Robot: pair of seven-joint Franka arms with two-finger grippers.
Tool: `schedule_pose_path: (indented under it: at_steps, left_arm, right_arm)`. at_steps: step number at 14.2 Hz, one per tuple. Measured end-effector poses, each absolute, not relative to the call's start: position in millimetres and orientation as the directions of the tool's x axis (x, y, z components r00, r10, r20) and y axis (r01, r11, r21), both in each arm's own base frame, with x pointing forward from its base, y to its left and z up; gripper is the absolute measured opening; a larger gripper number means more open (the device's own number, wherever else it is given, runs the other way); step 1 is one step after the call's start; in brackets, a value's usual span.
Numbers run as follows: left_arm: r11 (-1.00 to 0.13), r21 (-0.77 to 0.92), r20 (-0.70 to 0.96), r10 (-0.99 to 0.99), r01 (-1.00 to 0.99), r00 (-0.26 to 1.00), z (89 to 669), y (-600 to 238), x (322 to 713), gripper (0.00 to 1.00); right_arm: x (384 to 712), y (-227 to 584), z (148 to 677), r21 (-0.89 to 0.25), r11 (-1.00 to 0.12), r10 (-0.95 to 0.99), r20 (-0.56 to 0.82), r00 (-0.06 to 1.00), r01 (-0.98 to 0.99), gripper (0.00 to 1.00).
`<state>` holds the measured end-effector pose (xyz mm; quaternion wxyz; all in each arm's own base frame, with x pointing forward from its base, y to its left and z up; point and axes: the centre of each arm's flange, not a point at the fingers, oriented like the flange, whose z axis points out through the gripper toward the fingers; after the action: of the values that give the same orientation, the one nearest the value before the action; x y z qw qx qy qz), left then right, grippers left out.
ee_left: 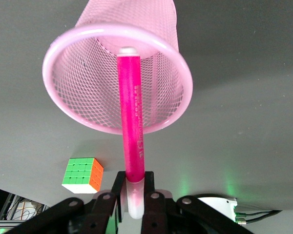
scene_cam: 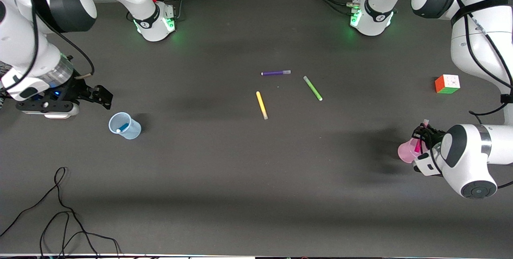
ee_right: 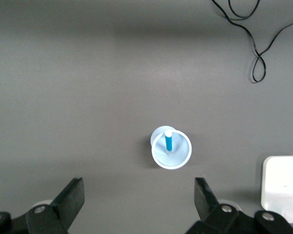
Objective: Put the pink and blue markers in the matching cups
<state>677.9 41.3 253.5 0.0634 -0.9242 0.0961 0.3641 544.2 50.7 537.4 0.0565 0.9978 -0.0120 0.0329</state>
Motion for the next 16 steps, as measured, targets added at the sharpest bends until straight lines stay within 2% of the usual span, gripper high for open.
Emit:
schedule_pose_path:
  at_steps: [2, 6, 7, 9, 13, 16]
  left_arm:
    - [-0.974, -0.048, -0.683, -0.131, -0.223, 0.718, 253.8, 41.6, 678.6, 0.26]
    - [-0.974, -0.054, -0.667, -0.128, -0.218, 0.734, 264.1, 43.4, 682.9, 0.68]
    - [-0.975, -0.057, -0.651, -0.125, -0.213, 0.749, 275.9, 44.9, 685.7, 0.81]
    - [-0.981, -0.053, -0.586, -0.119, -0.185, 0.801, 323.8, 51.7, 691.0, 0.99]
    - [-0.985, -0.021, -0.386, -0.149, -0.170, 0.910, 462.5, 56.2, 678.4, 1.00]
    - [-0.981, -0.037, -0.238, -0.177, -0.191, 0.955, 523.9, 37.9, 646.3, 1.00]
  right_arm:
    - [542.7, 50.8, 547.9, 0.102, -0.995, -0.017, 0.051, 0.999, -0.022, 1.00]
    - [533.2, 54.4, 576.1, 0.043, -0.999, -0.029, 0.060, 0.998, -0.032, 1.00]
    - [528.7, 55.2, 581.2, 0.038, -0.999, -0.030, 0.056, 0.998, -0.032, 1.00]
    - [521.0, 59.8, 592.5, 0.034, -0.999, -0.021, 0.066, 0.998, -0.023, 1.00]
    - [510.0, 66.0, 604.1, 0.036, -0.999, -0.008, 0.065, 0.998, -0.011, 1.00]
    - [508.9, 62.1, 603.8, 0.038, -0.999, -0.013, 0.054, 0.998, -0.015, 1.00]
